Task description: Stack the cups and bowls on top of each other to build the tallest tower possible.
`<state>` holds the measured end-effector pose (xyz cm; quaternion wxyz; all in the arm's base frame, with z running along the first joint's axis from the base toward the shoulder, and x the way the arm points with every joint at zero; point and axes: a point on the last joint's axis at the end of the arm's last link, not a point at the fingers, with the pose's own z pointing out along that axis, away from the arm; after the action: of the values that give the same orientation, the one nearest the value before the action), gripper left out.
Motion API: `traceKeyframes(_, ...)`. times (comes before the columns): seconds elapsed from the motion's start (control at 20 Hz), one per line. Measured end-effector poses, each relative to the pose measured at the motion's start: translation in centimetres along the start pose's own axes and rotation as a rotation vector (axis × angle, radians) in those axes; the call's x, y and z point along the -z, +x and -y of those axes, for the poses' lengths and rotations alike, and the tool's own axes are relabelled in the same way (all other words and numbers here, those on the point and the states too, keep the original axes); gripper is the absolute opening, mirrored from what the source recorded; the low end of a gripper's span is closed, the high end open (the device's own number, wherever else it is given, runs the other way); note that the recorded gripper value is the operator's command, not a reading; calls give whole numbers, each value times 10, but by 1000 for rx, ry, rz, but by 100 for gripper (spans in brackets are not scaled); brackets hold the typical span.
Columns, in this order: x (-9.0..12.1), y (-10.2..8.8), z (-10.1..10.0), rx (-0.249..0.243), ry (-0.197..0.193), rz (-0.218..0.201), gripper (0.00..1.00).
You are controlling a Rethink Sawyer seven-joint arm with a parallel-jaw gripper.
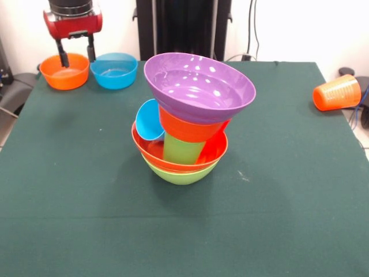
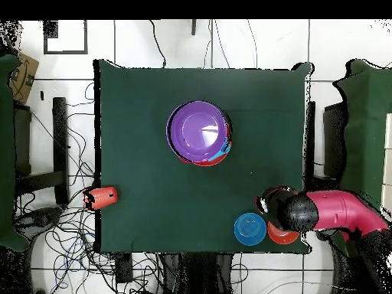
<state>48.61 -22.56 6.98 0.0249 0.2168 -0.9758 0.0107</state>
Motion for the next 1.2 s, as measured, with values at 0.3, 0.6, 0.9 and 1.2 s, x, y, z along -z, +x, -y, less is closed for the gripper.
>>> traceKeyframes(0.3, -10, 3, -23, -54, 6, 23, 100)
traceKeyframes(0.6, -16, -2, -41, -80, 11, 8, 100)
traceKeyframes(0.9, -20, -3, -57, -97, 23, -29, 100)
traceKeyframes(1.2, -23, 1, -60, -119, 40, -30, 100)
